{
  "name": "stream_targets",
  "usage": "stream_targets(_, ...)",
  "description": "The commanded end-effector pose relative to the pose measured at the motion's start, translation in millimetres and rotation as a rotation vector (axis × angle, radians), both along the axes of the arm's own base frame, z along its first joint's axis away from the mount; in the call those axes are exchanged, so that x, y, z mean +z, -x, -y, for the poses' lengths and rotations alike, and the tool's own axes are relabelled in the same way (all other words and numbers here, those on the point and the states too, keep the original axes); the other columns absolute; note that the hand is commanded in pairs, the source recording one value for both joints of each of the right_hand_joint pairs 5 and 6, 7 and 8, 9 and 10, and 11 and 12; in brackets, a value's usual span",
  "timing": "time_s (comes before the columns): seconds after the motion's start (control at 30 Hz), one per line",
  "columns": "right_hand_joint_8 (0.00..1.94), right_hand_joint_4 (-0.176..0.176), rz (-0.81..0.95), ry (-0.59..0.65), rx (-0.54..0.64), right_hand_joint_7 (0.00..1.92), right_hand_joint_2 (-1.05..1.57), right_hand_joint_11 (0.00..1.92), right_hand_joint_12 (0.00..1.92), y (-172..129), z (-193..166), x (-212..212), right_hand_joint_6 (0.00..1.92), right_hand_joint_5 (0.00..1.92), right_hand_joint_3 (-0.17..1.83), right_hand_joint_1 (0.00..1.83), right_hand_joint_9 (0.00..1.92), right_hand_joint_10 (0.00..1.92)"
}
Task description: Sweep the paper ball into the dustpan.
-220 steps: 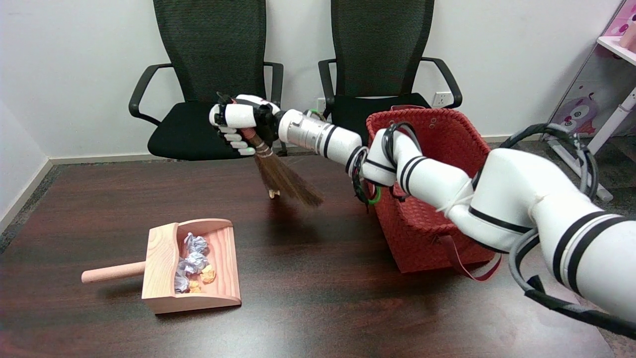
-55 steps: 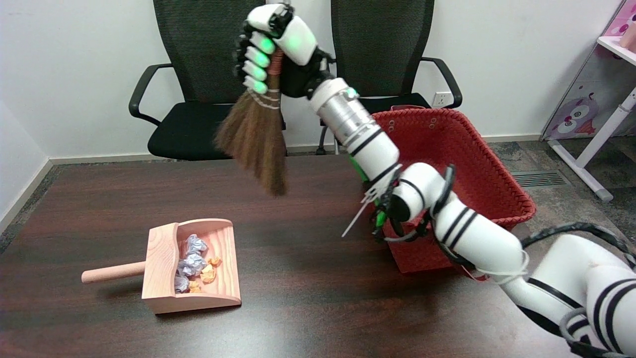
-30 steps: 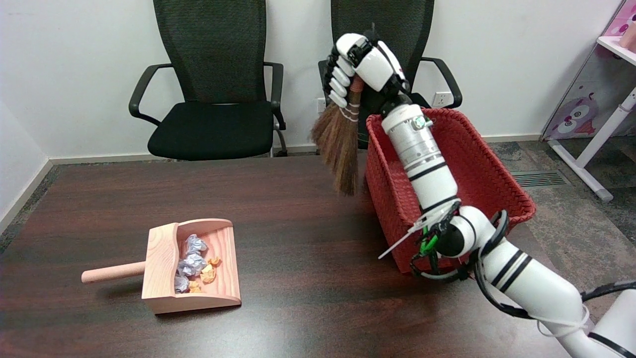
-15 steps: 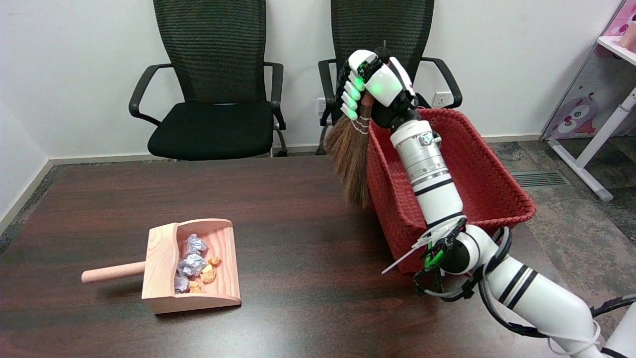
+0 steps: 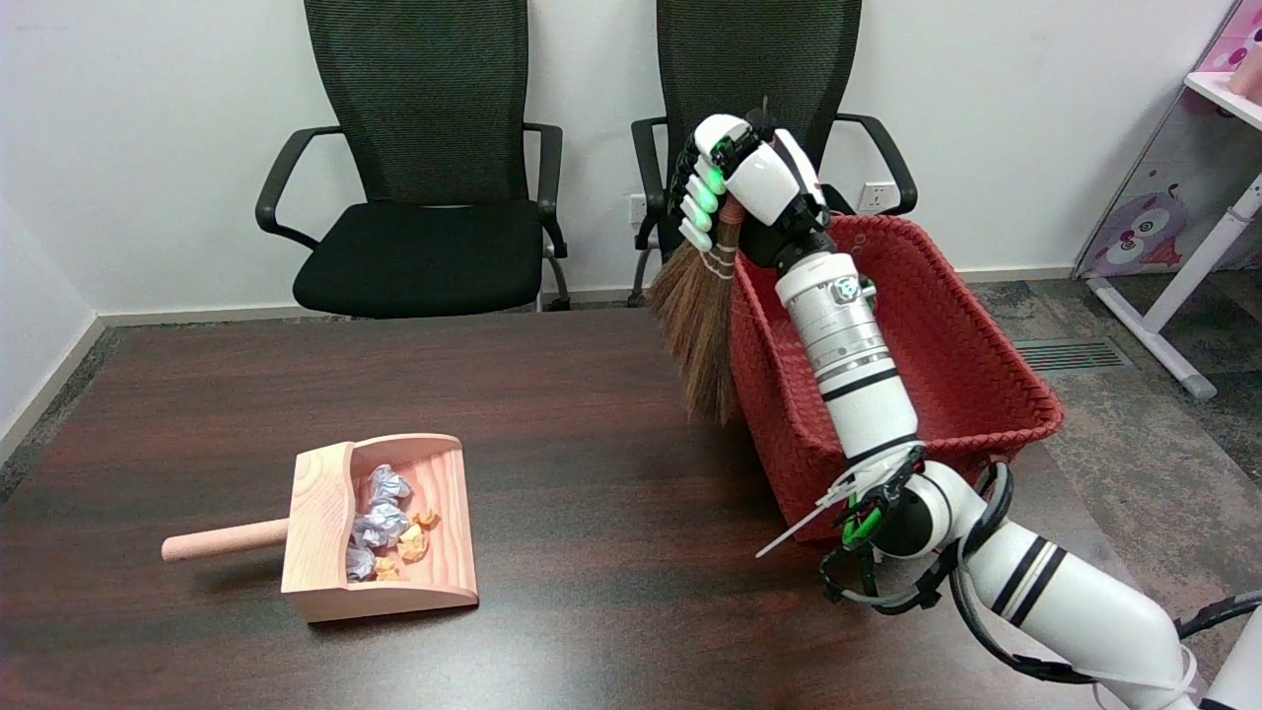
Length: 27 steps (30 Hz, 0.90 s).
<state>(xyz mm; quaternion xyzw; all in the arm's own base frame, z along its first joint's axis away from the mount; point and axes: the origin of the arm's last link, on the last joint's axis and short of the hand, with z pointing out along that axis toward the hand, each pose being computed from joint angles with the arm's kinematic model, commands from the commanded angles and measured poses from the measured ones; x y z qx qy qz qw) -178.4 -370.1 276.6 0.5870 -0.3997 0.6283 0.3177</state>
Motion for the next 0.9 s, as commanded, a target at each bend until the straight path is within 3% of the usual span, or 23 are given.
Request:
stream_targets(0.03,1.92,0.016,0.03,0.009,0.025,1.92,1.57,1.92,1.92,-0.4,-5.0,-3.9,1.92,1.92,1.77,0.64,1.92,1.92)
stream_targets(0.43,1.92,0.01,0.074,0.022,0.073,1.92,1.57,1.92,1.92,-1.9,-19.2,-3.8,1.92,1.92,1.7,0.69,1.92,1.92)
stream_targets(0.9,1.92,0.008,0.093,0.051,-0.143,1.92,1.57,1.92,1.92,46.2,1.5,15.1,1.92,1.92,1.78,0.69,1.92,1.92)
